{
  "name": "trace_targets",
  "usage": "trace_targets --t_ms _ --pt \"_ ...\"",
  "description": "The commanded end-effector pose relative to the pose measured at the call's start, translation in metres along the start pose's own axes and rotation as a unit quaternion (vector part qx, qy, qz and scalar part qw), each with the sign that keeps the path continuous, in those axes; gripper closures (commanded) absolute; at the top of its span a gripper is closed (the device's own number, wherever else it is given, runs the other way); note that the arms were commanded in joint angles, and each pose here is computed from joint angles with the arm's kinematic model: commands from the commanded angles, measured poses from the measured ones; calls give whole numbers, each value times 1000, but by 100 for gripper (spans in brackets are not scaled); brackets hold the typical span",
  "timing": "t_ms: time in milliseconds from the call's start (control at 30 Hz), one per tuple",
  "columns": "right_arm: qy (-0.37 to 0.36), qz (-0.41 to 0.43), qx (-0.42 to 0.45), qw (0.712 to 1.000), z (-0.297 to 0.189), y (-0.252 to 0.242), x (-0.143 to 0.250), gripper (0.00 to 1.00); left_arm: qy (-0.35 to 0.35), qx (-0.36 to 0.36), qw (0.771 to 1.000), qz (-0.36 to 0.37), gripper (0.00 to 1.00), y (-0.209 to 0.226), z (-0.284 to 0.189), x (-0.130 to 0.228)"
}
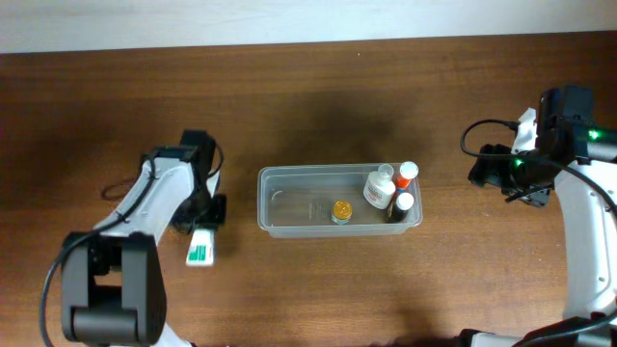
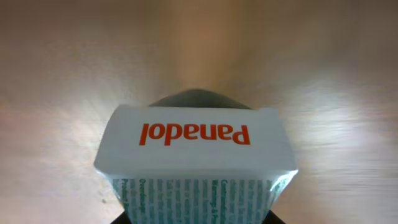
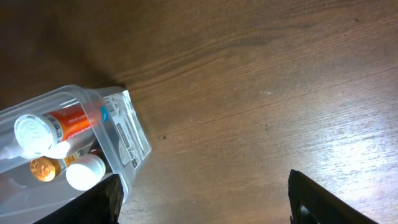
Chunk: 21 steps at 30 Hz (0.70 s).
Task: Pack container
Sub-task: 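Lay the Panadol box in the container's left side and release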
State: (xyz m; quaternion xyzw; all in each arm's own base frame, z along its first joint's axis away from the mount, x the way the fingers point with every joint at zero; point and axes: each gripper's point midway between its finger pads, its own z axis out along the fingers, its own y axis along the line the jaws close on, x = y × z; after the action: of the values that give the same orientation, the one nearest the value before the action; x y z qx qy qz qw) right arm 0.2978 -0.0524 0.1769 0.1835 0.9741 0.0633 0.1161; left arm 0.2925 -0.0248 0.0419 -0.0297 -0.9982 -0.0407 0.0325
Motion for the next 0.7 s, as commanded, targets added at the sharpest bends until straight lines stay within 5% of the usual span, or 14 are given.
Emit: trace_targets --t_ms 0,167,367,600,667 --pt "1 -5 -5 1000 1 3 2 23 -140 31 989 38 73 -35 -81 -36" --pt "1 -5 -5 1000 1 3 2 24 -283 57 942 168 70 -113 -144 -54" --pt "2 -5 -5 1000 1 3 2 23 -301 53 892 335 69 -189 -139 -40" --pt "3 -5 -5 1000 1 3 3 23 -233 35 895 378 67 -207 -81 -41" --pt "4 -5 -5 1000 1 3 3 23 -217 31 899 380 51 -208 -68 -42"
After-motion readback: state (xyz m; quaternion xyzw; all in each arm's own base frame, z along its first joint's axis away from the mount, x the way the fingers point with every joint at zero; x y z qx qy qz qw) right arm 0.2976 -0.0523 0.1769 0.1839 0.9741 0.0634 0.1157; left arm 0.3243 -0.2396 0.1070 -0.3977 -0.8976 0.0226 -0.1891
